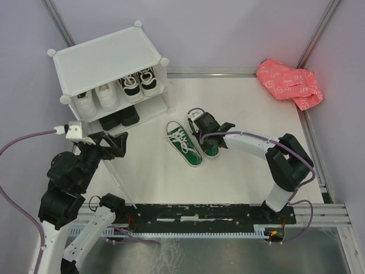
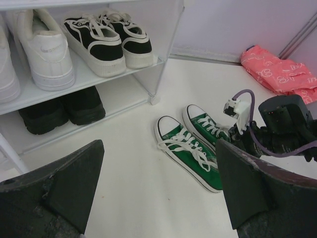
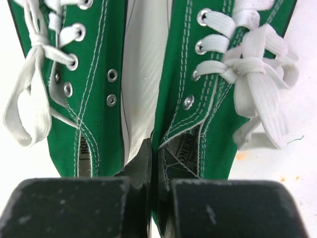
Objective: Place and organize the shoes in the shoe cabinet
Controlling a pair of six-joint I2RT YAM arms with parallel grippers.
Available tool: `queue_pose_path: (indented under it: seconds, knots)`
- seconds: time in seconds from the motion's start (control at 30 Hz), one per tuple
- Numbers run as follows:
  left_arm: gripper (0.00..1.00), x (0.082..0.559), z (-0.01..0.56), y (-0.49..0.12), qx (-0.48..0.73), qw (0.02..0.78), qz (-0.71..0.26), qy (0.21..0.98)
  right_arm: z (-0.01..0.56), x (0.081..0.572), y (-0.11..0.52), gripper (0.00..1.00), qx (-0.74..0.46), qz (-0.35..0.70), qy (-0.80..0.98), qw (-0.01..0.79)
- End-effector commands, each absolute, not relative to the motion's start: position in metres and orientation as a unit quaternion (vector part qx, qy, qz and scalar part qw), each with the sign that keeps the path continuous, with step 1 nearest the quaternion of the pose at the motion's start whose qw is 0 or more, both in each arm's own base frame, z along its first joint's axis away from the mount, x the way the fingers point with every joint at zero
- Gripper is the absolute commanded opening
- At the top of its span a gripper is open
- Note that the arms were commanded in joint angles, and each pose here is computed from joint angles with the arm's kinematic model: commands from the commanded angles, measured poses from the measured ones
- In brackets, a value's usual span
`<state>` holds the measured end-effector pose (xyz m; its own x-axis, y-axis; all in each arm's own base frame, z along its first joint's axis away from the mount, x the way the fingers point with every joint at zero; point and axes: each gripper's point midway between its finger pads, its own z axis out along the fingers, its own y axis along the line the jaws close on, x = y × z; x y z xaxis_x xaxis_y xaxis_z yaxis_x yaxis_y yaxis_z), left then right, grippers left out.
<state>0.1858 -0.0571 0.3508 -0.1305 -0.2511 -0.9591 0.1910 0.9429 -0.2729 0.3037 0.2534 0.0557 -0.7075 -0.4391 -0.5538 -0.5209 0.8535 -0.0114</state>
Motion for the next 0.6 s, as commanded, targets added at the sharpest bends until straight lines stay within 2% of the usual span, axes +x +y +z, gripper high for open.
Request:
queue_pose_path:
  seconds: [0.0,0.03,0.07,0.1,0.17,0.4,0.47,0.57]
  knots:
    - [0.99,0.180,0.315,-0.056,-0.038,0.609,-0.161,0.775,0.077,0.312,0.276,0.02,-0.302,0.085,0.897,0.311]
    - [0.99,0.180,0.315,-0.056,-0.038,0.609,-0.162,0.776,0.074,0.309,0.274,0.04,-0.304,0.084,0.899,0.303]
    - [0.99,0.181,0.315,-0.056,-0.038,0.609,-0.161,0.776,0.072,0.305,0.273,0.13,-0.305,0.086,0.902,0.294]
    - [0.99,0.181,0.315,-0.056,-0.038,0.609,-0.161,0.775,0.071,0.300,0.272,0.27,-0.305,0.092,0.903,0.288]
    - [0.99,0.183,0.314,-0.056,-0.036,0.608,-0.160,0.777,0.077,0.290,0.274,0.48,-0.304,0.114,0.904,0.280]
    - [0.99,0.185,0.314,-0.060,-0.030,0.608,-0.166,0.776,0.128,0.281,0.267,0.73,-0.286,0.131,0.899,0.304]
    - [0.99,0.185,0.314,-0.061,-0.029,0.609,-0.166,0.775,0.146,0.279,0.268,0.75,-0.272,0.141,0.899,0.311]
    - [0.99,0.186,0.314,-0.062,-0.027,0.609,-0.168,0.775,0.145,0.273,0.265,0.75,-0.260,0.134,0.914,0.282]
